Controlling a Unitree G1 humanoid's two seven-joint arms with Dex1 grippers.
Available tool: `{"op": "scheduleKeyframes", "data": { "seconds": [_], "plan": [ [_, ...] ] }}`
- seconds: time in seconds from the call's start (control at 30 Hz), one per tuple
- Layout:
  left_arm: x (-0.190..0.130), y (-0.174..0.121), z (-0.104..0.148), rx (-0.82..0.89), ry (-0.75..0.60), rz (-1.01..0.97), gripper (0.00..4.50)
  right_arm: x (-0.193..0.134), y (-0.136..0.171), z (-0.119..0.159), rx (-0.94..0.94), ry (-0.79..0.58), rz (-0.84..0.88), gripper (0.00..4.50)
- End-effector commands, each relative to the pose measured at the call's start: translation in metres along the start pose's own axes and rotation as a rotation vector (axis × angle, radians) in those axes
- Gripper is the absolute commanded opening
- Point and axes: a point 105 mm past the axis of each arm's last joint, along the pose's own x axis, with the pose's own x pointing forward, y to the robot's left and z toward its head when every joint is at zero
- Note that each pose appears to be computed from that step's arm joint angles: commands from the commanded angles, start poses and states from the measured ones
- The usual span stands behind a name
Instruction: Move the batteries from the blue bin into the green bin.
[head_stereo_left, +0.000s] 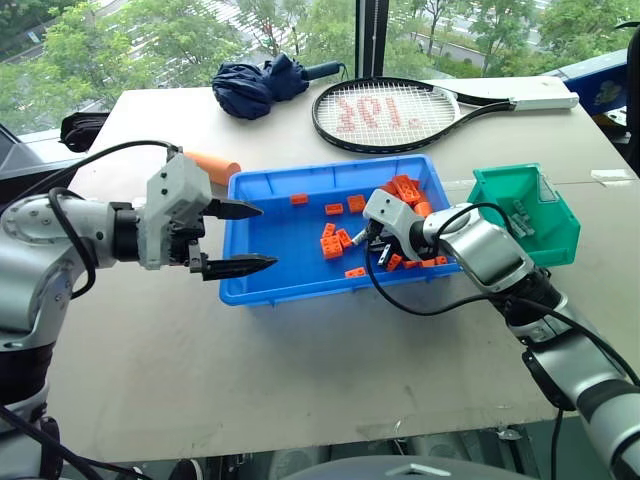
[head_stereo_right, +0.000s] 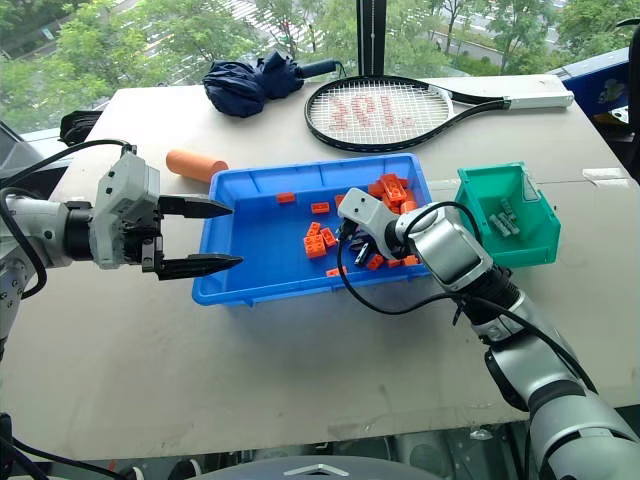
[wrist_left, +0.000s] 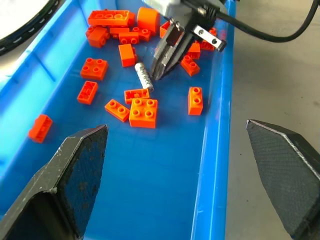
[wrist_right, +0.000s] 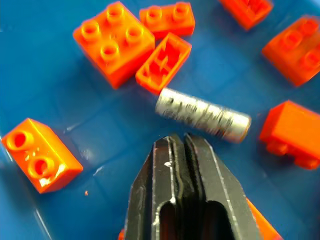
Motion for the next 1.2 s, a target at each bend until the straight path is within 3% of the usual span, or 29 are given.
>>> {"op": "scheduleKeyframes", "data": {
  "seconds": [0.03, 0.27, 0.47, 0.83, 1.13, 1.2],
  "plan": [
    [-0.004, 0.001, 0.008, 0.030, 0.002, -0.001, 4.50, -0.004, 0.000, 0.005, -0.011, -0.013, -0.006, 0.08],
    [-0.009, 0.004, 0.009, 0.030, 0.010, 0.010, 4.50, -0.009, 0.001, 0.023, -0.091, -0.074, -0.004, 0.08],
    [-0.014, 0.006, 0.004, 0.019, 0.020, 0.024, 4.50, -0.015, 0.000, 0.045, -0.195, -0.134, -0.007, 2.80],
    [-0.028, 0.013, -0.005, 0.016, 0.024, 0.060, 4.50, 0.007, -0.012, 0.035, -0.315, -0.060, 0.086, 2.80],
    [-0.037, 0.010, -0.009, 0.019, 0.021, 0.086, 4.50, 0.021, -0.015, 0.029, -0.254, -0.017, 0.246, 2.80],
    [-0.039, 0.010, -0.010, 0.017, 0.020, 0.096, 4.50, 0.023, -0.017, 0.028, -0.243, -0.002, 0.258, 2.31]
  ]
}}
